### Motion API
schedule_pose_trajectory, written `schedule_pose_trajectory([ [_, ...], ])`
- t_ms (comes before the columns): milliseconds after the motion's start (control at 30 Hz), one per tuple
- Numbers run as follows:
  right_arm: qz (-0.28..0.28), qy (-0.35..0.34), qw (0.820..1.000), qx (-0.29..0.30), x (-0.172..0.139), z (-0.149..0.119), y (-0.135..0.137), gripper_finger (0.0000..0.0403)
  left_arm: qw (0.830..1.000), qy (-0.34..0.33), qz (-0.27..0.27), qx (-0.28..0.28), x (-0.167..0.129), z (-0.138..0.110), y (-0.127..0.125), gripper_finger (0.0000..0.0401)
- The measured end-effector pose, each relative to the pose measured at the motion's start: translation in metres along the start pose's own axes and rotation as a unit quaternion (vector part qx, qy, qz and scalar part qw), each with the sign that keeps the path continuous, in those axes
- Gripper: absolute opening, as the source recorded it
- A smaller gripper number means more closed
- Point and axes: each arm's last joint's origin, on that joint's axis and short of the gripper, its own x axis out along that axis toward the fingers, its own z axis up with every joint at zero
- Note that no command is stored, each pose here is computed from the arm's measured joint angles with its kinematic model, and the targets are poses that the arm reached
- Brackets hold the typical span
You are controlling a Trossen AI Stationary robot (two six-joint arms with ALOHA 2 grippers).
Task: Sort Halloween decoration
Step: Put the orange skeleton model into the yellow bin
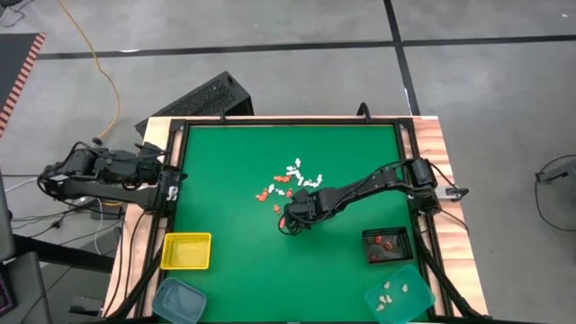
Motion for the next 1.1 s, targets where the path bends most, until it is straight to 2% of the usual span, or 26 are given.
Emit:
schedule_pose_trajectory([
  [300, -0.003, 0.016, 1.0, -0.014, -0.016, 0.004, 0.006, 0.0014, 1.0, -0.005, 0.006, 0.0, 0.0, 0.0, 0.0, 0.0261],
  [533, 0.032, -0.014, 0.999, -0.034, -0.049, 0.022, 0.028, 0.0008, 1.0, -0.006, 0.006, 0.001, 0.0, 0.0, 0.0, 0.0261],
  [700, 0.099, -0.063, 0.992, -0.053, -0.075, 0.033, 0.049, 0.0004, 1.0, -0.006, 0.006, 0.009, 0.0, 0.0, 0.0, 0.0261],
  [867, 0.181, -0.121, 0.973, -0.08, -0.09, 0.042, 0.069, 0.0004, 1.0, -0.007, 0.006, 0.009, 0.0, 0.0, 0.0, 0.0261],
  [1000, 0.219, -0.167, 0.955, -0.11, -0.096, 0.046, 0.078, 0.0003, 1.0, -0.006, 0.006, 0.009, 0.0, 0.0, 0.0, 0.0261],
  [1100, 0.249, -0.21, 0.932, -0.158, -0.102, 0.048, 0.087, 0.0003, 1.0, -0.007, 0.006, 0.011, 0.0, 0.0, 0.0, 0.0261],
])
